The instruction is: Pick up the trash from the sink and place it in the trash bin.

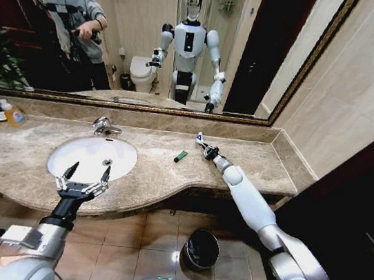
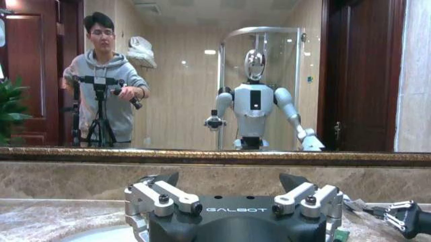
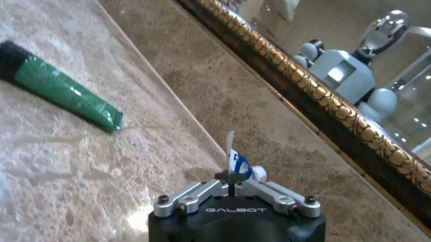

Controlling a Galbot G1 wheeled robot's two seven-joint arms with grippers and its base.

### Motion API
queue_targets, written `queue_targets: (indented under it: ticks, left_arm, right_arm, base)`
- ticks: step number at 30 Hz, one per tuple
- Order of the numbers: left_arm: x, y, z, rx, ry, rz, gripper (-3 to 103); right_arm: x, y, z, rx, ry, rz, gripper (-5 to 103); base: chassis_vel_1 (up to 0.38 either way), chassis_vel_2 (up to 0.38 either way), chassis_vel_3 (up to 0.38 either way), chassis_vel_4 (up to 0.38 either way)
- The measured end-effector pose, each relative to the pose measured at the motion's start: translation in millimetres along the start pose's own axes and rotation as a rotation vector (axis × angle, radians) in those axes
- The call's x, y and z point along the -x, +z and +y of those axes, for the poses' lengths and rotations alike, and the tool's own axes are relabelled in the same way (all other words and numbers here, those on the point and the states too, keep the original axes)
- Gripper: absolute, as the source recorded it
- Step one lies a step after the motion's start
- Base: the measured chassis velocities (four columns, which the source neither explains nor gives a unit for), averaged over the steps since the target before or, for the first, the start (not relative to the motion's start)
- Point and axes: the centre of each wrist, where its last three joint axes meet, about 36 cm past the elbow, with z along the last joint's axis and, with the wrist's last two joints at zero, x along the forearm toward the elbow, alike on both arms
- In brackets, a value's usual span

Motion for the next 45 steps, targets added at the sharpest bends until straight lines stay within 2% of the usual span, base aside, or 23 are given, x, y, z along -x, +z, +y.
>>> queue_targets:
  ticks: [2,9,11,12,15,20,24,30,34,37,38,41,44,45]
  left_arm:
    - [0,0,0.0,0.000,0.000,0.000,100]
    - [0,0,0.0,0.000,0.000,0.000,100]
    - [0,0,0.0,0.000,0.000,0.000,100]
    - [0,0,0.0,0.000,0.000,0.000,100]
    - [0,0,0.0,0.000,0.000,0.000,100]
    - [0,0,0.0,0.000,0.000,0.000,100]
    - [0,0,0.0,0.000,0.000,0.000,100]
    - [0,0,0.0,0.000,0.000,0.000,100]
    - [0,0,0.0,0.000,0.000,0.000,100]
    - [0,0,0.0,0.000,0.000,0.000,100]
    - [0,0,0.0,0.000,0.000,0.000,100]
    - [0,0,0.0,0.000,0.000,0.000,100]
    - [0,0,0.0,0.000,0.000,0.000,100]
    - [0,0,0.0,0.000,0.000,0.000,100]
  right_arm:
    - [-9,-3,0,0.054,0.032,-0.005,0]
    - [-44,0,-10,0.124,0.129,-0.022,0]
    - [-66,3,-18,0.153,0.193,-0.026,0]
    - [-66,3,-18,0.153,0.193,-0.026,0]
    - [-109,10,-17,0.202,0.273,-0.005,0]
    - [-150,15,-6,0.245,0.291,0.019,0]
    - [-196,2,1,0.332,0.314,0.033,0]
    - [-221,-7,-2,0.349,0.344,0.029,0]
    - [-253,-8,1,0.390,0.369,0.047,0]
    - [-287,-9,13,0.456,0.365,0.072,0]
    - [-287,-9,13,0.456,0.365,0.072,0]
    - [-326,-8,29,0.553,0.324,0.068,0]
    - [-337,-6,36,0.571,0.320,0.061,0]
    - [-357,-2,54,0.616,0.291,0.039,0]
  base:
    - [0.000,0.000,0.000,0.000]
    - [0.000,0.000,0.000,0.000]
    - [0.000,0.000,0.000,0.000]
    - [0.000,0.000,0.000,0.000]
    - [0.000,0.000,0.000,0.000]
    - [0.000,0.000,0.000,0.000]
    - [0.000,0.000,0.000,0.000]
    - [0.000,0.000,0.000,0.000]
    - [0.000,0.000,0.000,0.000]
    - [0.000,0.000,0.000,0.000]
    - [0.000,0.000,0.000,0.000]
    - [0.000,0.000,0.000,0.000]
    - [0.000,0.000,0.000,0.000]
    - [0.000,0.000,0.000,0.000]
